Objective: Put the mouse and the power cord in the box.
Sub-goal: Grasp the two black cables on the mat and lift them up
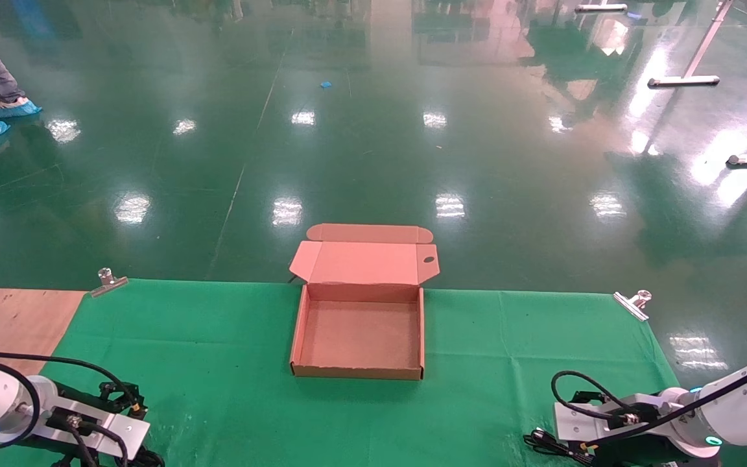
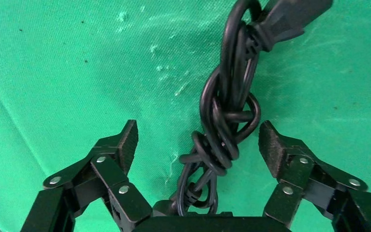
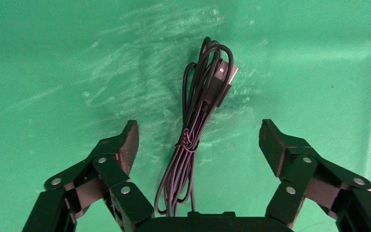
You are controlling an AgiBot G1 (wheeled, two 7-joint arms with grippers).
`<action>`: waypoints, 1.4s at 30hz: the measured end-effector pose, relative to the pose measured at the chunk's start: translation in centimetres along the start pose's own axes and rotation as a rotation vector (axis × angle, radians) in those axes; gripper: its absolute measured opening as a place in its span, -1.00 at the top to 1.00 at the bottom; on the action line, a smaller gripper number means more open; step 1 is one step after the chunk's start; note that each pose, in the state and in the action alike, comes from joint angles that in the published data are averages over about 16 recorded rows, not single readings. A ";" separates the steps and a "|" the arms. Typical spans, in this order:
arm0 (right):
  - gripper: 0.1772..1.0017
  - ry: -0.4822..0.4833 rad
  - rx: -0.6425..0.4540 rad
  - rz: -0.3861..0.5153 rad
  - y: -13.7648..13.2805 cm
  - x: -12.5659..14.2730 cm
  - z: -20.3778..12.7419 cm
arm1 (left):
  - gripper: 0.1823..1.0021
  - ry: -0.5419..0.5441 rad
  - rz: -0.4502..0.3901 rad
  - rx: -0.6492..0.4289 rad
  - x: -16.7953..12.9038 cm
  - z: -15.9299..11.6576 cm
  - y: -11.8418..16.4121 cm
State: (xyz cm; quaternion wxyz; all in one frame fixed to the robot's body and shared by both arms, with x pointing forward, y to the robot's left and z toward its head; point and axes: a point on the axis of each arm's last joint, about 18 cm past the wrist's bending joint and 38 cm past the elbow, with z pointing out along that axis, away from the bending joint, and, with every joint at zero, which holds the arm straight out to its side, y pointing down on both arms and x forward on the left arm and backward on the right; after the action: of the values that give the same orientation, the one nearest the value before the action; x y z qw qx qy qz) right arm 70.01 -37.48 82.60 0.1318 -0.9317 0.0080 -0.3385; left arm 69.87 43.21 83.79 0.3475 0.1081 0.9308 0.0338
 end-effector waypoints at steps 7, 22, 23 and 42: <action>-0.65 -0.003 -0.001 0.001 0.2 0.1 -0.2 | -0.63 0.006 0.014 0.009 -0.1 -0.4 0.0; 0.16 -0.020 0.003 0.004 0.2 -0.2 -0.1 | 0.20 0.023 0.036 0.018 0.1 -0.8 0.0; 0.22 -0.021 0.004 0.004 0.2 -0.3 -0.1 | 0.24 0.026 0.036 0.019 0.2 -0.8 0.0; 0.85 -0.012 0.071 0.014 -0.3 0.9 -2.5 | 0.69 0.089 0.014 0.120 -0.2 -3.8 -0.9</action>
State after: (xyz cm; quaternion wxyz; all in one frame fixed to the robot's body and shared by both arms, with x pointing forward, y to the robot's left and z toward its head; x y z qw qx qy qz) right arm 69.08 -37.86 85.07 0.1672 -0.9284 0.0017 -0.3320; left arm 67.33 42.40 86.65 0.2984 0.1336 0.9449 -0.0147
